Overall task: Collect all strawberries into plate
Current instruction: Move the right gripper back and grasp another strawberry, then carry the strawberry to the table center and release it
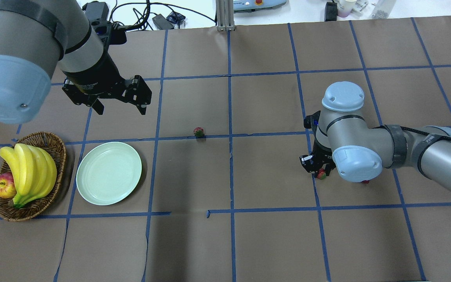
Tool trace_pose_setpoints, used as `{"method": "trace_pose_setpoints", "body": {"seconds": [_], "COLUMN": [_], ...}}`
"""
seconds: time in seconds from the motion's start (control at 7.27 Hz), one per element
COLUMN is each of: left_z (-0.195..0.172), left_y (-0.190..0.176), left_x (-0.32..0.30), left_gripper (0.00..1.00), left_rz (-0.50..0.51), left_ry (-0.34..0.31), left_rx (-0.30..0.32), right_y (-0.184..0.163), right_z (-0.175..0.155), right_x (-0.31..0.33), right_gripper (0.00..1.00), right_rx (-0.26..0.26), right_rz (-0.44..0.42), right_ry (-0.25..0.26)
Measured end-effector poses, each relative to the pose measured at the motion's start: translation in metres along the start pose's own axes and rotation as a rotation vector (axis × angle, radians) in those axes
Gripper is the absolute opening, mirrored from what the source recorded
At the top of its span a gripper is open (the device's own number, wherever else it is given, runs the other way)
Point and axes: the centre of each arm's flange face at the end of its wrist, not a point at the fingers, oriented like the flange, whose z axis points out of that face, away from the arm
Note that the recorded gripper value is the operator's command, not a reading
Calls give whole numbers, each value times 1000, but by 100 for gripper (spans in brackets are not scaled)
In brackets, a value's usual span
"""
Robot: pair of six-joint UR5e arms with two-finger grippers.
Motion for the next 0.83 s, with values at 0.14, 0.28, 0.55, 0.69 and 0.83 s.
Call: {"method": "trace_pose_setpoints", "body": {"seconds": [0.14,0.28,0.55,0.69,0.83], "left_z": [-1,-1,-2,-3,-3], "left_y": [0,0,0,0,1], "left_x": [0,0,0,0,0], "left_gripper": [100,100,100,100,100], "left_rz": [0,0,1,1,0], "left_ry": [0,-1,-2,-2,-2], "left_rx": [2,4,6,6,6], "right_y": [-11,-18,-21,-21,-18], "right_z": [-17,-33,-46,-47,-43], "right_x": [-12,-41,-122,-168,-212], "right_gripper": [10,10,10,11,15], "right_rx": [46,89,156,167,164], "right_rz": [-7,-16,5,14,19], "right_ry": [-31,-87,-177,-209,-220]}}
